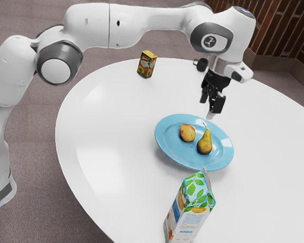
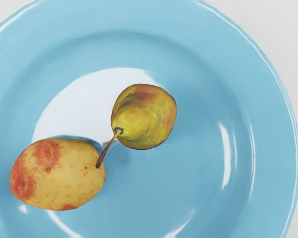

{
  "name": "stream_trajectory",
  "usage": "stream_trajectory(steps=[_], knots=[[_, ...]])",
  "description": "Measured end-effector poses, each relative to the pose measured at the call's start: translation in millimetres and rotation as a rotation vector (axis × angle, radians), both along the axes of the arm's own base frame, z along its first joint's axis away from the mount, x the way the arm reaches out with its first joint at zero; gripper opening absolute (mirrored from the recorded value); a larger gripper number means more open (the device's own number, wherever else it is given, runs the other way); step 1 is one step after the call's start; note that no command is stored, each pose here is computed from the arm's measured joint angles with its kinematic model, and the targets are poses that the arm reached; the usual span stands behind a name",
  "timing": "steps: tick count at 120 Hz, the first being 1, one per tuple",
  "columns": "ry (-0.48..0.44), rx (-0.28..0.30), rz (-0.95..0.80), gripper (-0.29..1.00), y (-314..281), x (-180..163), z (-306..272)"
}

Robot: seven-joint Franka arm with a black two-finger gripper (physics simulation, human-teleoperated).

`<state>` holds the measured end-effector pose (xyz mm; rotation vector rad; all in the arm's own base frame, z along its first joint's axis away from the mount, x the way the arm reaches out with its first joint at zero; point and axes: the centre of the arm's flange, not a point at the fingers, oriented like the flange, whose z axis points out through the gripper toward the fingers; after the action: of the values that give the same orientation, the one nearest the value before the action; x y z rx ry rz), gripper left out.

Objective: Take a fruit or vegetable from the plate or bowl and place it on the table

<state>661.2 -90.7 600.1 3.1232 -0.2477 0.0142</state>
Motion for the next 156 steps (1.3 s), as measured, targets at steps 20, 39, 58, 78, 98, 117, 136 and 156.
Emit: stream_trajectory(steps=[20, 39, 58, 78, 98, 117, 136, 156], knots=[[0.004, -0.002, 0.005, 0.7, 2.5, 16.4, -20.8], [0.025, 0.0, 0.015, 0.7, 7.8, 30.6, -49.6], [0.034, 0.0, 0.023, 0.7, 12.1, 41.4, -69.9], [0.049, -0.002, 0.024, 0.7, 12.7, 47.3, -85.8], [0.065, -0.003, 0.021, 0.7, 10.2, 53.4, -105.1], [0.071, -0.008, 0.016, 0.7, 6.8, 57.7, -118.2], [0.071, -0.016, 0.007, 0.7, 0.3, 62.5, -128.6], [0.086, -0.018, 0.008, 0.7, 0.6, 67.0, -145.5]])
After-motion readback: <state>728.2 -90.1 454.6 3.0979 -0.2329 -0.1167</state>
